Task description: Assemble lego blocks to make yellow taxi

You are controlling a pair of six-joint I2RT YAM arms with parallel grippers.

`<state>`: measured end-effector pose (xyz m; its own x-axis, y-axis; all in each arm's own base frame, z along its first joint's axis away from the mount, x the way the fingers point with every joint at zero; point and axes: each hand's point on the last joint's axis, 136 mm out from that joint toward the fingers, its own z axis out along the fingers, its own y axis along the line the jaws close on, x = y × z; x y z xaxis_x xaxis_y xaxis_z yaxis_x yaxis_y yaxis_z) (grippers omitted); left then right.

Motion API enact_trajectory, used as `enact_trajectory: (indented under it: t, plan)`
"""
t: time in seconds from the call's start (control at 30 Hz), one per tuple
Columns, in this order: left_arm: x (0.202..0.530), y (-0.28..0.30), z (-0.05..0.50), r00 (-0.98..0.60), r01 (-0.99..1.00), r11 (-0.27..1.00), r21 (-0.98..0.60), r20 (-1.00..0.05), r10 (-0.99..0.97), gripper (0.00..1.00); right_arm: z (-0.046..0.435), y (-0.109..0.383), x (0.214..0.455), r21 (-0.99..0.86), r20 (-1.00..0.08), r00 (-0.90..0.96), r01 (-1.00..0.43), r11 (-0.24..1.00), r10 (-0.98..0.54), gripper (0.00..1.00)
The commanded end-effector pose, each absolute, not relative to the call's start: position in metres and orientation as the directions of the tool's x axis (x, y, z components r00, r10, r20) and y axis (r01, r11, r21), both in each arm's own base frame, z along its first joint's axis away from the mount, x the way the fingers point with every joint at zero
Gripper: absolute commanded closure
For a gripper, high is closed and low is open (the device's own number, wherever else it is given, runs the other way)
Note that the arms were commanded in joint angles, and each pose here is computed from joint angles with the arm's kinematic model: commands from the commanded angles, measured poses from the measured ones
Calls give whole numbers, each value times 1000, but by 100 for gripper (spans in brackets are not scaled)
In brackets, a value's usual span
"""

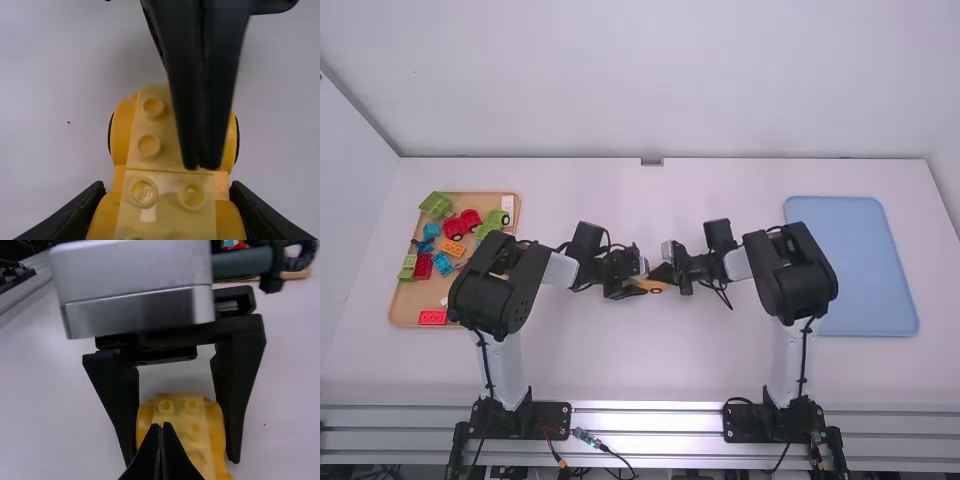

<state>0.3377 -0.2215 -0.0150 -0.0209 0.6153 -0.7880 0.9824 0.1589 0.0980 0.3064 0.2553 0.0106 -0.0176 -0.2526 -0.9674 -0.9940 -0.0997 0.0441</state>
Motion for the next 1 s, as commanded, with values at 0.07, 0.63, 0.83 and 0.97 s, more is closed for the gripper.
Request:
enact_trajectory:
  t: [0.07, 0.63, 0.83, 0.97]
  plan:
    - [341, -207, -28, -43, 974, 193, 122, -732, 680, 98, -46, 245, 307, 136, -920, -117, -990, -26, -375, 100]
    - [334, -209, -28, -24, 981, 158, 112, -739, 673, 98, 128, 208, 343, -315, -904, 282, -947, 56, -323, 100]
    - [328, -213, -30, -23, 985, 143, 100, -736, 677, 98, 144, 166, 383, -232, -872, 15, -893, 385, -490, 100]
    - [325, -220, -30, 11, 986, 112, 120, -729, 685, 98, 127, 146, 381, -110, -844, -184, -860, 499, -503, 100]
